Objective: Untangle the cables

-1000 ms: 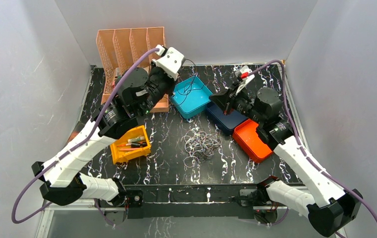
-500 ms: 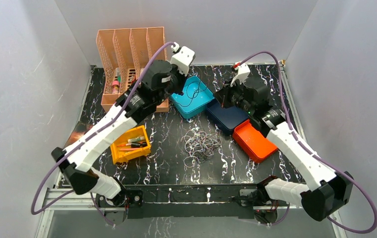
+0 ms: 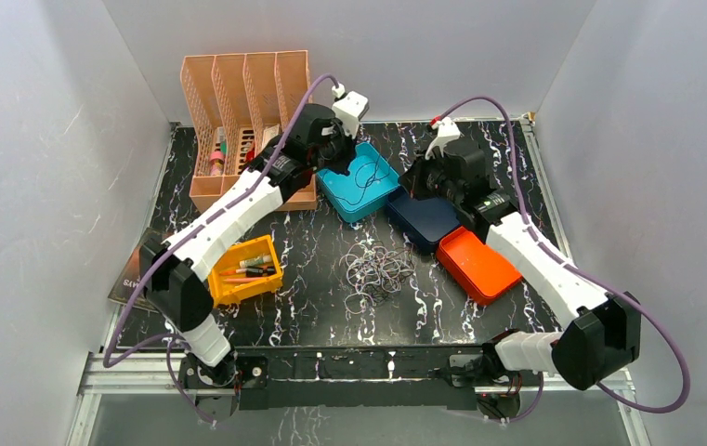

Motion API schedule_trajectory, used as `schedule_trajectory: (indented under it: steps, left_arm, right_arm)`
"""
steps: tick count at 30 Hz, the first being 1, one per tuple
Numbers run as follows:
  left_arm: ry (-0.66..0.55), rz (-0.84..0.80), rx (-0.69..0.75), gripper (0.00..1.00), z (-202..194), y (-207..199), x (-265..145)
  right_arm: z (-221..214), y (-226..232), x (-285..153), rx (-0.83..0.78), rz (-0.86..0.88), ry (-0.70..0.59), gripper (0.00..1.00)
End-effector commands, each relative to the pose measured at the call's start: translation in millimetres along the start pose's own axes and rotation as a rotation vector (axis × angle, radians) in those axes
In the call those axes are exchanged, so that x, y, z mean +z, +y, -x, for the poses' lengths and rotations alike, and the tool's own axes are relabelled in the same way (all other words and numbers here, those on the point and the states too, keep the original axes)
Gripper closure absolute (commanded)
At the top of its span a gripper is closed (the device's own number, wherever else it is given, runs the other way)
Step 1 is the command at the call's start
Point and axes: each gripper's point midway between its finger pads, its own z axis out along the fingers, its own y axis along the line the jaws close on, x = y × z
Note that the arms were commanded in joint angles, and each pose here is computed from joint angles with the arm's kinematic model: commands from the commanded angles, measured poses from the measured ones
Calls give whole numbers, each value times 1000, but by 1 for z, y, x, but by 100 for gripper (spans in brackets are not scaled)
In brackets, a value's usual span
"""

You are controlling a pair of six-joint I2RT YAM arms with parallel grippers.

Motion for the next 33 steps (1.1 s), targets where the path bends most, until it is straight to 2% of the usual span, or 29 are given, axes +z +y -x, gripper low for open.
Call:
schedule_trajectory:
  steps: [1, 8, 16, 27, 33]
  left_arm:
    - [-59, -34, -35, 100, 22, 7, 6]
    - [-52, -11, -105, 100, 16, 42, 37]
    - [-30, -75, -124, 100, 10, 50, 86]
    - [16, -72, -147, 100, -12, 71, 128]
    - [41, -65, -157, 100, -27, 80, 144]
  right_arm:
    - [45, 14, 3, 13, 54, -145, 100]
    - [68, 5, 20, 13, 35, -226, 100]
    - [89, -9, 41, -9, -2, -289, 100]
    - [87, -31, 67, -9, -32, -278, 100]
    - [82, -28, 84, -23, 25, -257, 100]
